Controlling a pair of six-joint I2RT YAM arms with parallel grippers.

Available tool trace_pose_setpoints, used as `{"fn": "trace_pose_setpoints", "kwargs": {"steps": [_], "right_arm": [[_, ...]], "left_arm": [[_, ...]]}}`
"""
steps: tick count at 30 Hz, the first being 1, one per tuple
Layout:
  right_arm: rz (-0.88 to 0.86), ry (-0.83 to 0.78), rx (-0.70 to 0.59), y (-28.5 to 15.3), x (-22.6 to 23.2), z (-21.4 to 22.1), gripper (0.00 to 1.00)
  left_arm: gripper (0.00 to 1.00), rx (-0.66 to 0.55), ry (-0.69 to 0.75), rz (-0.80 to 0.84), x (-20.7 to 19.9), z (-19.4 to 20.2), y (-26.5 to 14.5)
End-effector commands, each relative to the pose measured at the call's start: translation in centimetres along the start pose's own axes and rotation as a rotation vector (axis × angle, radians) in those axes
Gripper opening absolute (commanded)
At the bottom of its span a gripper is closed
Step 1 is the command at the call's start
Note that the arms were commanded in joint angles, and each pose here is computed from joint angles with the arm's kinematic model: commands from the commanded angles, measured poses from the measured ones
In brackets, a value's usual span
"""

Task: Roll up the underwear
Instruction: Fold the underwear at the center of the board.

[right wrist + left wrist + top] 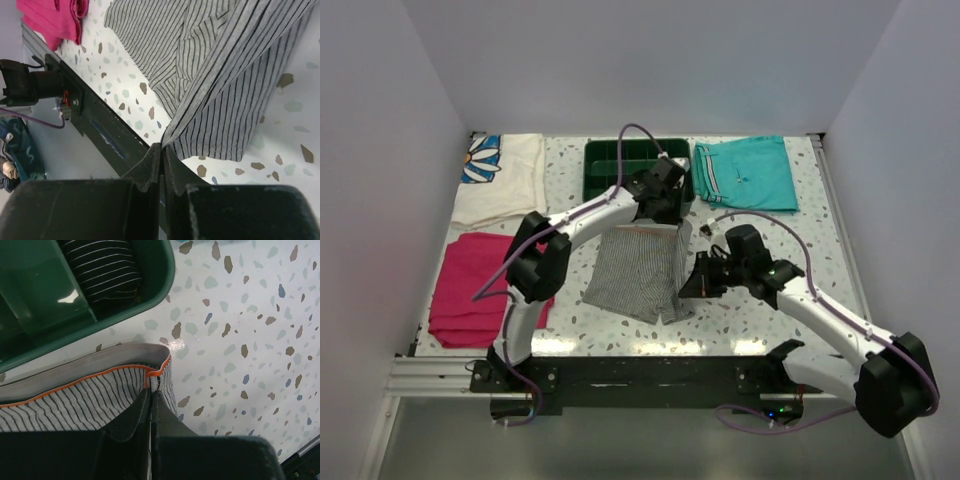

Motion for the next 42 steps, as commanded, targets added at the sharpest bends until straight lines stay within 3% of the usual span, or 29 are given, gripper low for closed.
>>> {"fn": "trace_pose_setpoints", "kwargs": {"steps": [1,23,42], "right_arm": [[-0.037,-0.029,-0.024,0.8,2.5,-1.7,0.02],[-0.064,-0.126,0.107,8.3,9.2,-3.1,0.02],[-0.108,-0.173,0.187,13.6,11.6,-3.0,0.02]], "left_arm": [[0.05,-0.127,0.004,0.084,0.0,-3.9,-4.3],[0.06,-0.169,-0.088,-0.012,11.0,-2.5,-8.0],[0.05,-0.15,-0.141,-0.112,16.1,-1.5,-8.1]]}}
Point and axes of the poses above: each gripper's point midway between its finger pads, its own y axis out along the fingers, its own x axis along the line the jaws close on, z = x × y, the point moved 2 cm from there along -y, back along the fingers, and after that the axes turned 6 degrees about -y, right-handed, at the moved point
